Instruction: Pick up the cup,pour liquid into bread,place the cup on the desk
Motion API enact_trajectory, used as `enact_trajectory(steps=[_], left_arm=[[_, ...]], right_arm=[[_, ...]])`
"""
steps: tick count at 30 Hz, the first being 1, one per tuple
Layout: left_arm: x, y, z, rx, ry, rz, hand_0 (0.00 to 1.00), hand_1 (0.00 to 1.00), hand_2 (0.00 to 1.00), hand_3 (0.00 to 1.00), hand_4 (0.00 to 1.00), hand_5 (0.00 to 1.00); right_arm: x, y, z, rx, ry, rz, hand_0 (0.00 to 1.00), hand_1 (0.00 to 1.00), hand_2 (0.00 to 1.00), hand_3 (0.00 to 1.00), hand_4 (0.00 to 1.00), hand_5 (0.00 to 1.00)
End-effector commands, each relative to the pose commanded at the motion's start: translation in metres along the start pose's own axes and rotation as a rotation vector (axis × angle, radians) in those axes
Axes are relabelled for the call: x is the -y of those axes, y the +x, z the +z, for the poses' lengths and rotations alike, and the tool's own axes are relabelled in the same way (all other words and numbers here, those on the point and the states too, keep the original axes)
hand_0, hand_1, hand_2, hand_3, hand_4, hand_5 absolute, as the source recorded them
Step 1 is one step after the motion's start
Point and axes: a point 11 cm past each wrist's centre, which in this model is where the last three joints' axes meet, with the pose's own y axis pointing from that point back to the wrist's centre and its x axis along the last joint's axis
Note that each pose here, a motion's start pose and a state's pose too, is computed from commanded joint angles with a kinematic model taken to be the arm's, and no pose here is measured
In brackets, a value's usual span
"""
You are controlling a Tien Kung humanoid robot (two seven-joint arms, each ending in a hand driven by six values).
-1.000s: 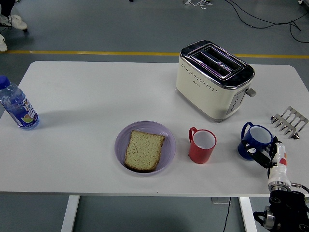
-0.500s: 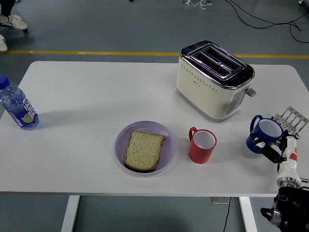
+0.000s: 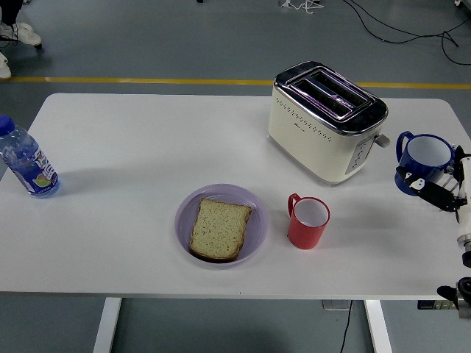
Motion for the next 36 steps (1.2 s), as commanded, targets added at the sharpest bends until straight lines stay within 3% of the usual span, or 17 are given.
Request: enact_trajectory(steps=[4,9,18,36], left_arm=[[0.0,0.002,0.0,-0.008,-0.003,0.002,0.343,0.325,0.402,0.651,0.381,0.998],[0.0,0.004,0.001,-0.014,-0.005,0.004,0.343,0.324,0.4,0.65,0.381,0.998],[-0.001,0.006,0.002,-0.019,-0.009,0.005,0.343,0.324,0.401,0.65,0.382,0.998],[-0.001,0.007,0.003,-0.021,-0.009,-0.001,0.341,0.324,0.393,0.65,0.383,0.998]], right_arm=[[0.004,0.005,-0.028,-0.018,-0.014,-0.011,0.269,0.324,0.506,0.506,0.849,0.002],[0.006,-0.002,-0.061,-0.034,-0.009,-0.052,0.27,0.319,0.497,0.5,0.84,0.002],[0.016,-0.044,-0.106,-0.134,0.094,-0.187,0.27,0.317,0.497,0.5,0.832,0.002],[0.025,-0.121,-0.15,-0.51,0.19,-0.353,0.265,0.309,0.488,0.498,0.808,0.002]])
